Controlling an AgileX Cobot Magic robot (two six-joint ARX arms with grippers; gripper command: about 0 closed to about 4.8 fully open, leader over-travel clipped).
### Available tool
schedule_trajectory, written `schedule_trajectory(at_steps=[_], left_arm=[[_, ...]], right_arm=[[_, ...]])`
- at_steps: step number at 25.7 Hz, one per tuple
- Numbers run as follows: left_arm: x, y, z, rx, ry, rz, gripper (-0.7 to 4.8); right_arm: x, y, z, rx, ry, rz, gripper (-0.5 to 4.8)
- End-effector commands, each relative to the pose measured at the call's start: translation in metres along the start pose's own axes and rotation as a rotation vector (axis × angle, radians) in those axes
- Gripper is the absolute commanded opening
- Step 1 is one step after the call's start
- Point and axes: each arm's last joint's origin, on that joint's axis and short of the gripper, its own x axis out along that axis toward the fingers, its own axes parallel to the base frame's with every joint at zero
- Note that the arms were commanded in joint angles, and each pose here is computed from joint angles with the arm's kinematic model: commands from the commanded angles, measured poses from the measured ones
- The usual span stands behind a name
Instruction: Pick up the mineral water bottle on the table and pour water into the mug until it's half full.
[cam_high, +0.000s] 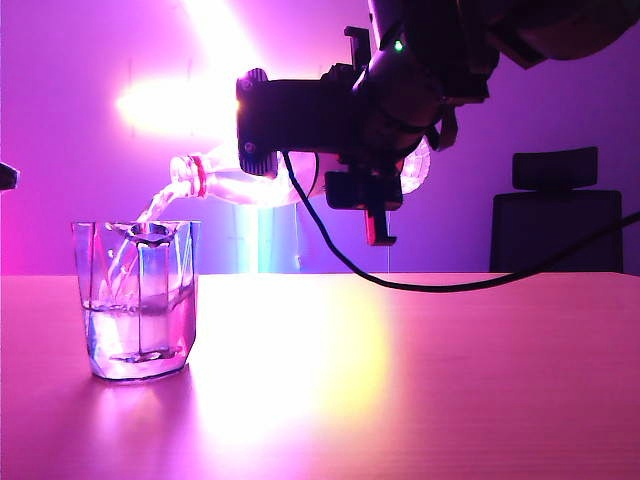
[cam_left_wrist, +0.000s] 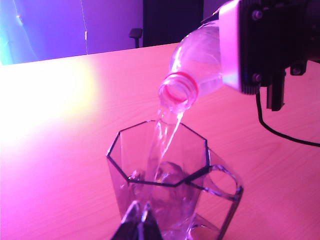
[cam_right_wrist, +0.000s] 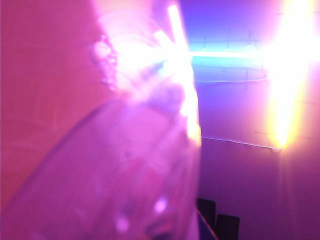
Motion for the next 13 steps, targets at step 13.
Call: schedule_trajectory(at_steps=[13], left_arm=[[0.000, 0.000, 0.002, -0.003, -0.008, -0.005, -0.02]], right_arm=[[-0.009, -0.003, 0.014, 0.243, -0.041, 0.013, 2.10]])
